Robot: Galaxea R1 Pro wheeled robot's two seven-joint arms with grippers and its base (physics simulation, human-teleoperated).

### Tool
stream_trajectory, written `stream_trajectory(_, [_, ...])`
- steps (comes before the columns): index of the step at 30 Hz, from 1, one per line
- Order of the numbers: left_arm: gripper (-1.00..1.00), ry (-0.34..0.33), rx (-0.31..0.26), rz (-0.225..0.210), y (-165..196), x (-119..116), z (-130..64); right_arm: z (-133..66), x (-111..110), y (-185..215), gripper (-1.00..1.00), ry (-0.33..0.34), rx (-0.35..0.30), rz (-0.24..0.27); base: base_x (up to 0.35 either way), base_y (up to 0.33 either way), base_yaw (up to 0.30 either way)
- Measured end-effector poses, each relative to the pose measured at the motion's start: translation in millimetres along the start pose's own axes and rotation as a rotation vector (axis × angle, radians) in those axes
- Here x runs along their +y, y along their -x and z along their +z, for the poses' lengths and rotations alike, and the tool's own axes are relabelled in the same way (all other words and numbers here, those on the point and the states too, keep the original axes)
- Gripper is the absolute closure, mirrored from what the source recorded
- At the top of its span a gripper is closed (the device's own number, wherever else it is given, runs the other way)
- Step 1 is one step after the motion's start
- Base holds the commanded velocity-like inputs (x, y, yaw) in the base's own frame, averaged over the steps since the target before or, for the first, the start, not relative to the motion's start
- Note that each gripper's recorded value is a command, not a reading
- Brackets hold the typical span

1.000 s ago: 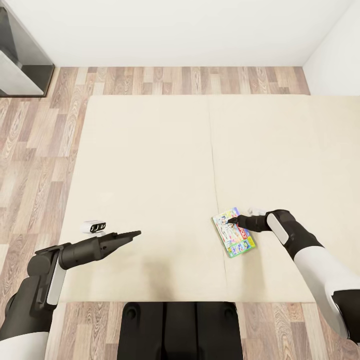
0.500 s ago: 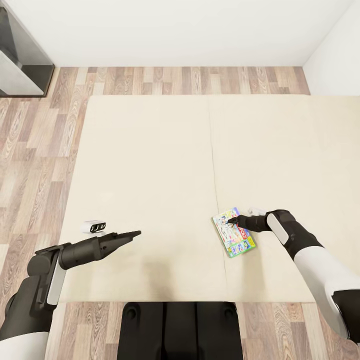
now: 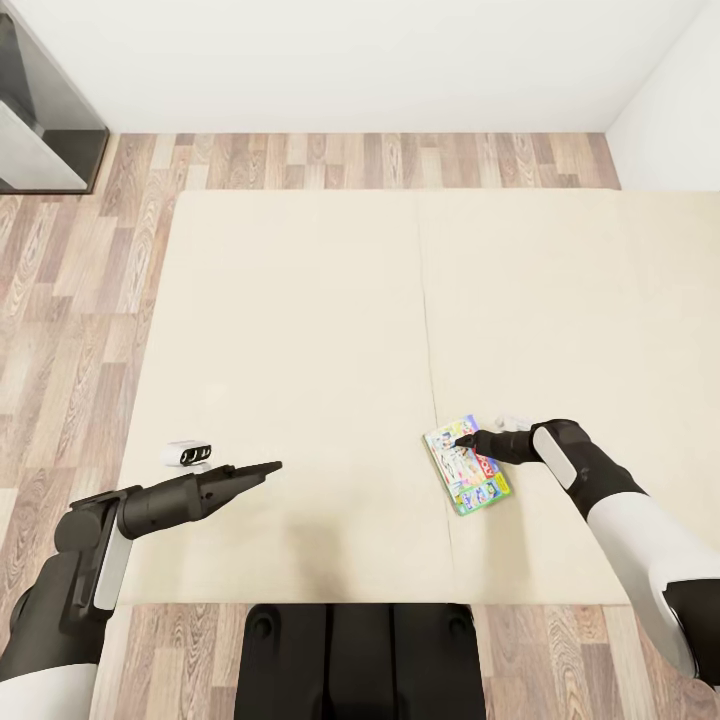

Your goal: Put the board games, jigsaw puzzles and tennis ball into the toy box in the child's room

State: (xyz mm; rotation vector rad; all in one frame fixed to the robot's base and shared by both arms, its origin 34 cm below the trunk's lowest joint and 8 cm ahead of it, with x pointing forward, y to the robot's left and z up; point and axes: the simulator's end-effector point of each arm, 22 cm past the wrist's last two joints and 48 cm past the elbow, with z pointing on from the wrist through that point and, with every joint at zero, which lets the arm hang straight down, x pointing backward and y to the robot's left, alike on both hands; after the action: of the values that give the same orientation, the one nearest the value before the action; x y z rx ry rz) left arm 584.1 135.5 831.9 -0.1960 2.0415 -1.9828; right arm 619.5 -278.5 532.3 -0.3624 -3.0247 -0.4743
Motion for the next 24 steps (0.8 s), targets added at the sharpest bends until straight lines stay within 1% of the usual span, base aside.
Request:
stream_trajectory(12, [-1.0,0.005,0.001,-0.014,-3.2,6.7,-0.8,7.2,-4.0,-6.0,-1.0,-0.003,0.013,0.005,0.0,0.0,0.0])
stream_trajectory(24, [-1.0,0.005,0.001,-0.016,-3.6,7.3,-0.7,7.9,-4.7,-6.1,-1.0,-0.005,0.012,0.004,0.0,0.028,0.0])
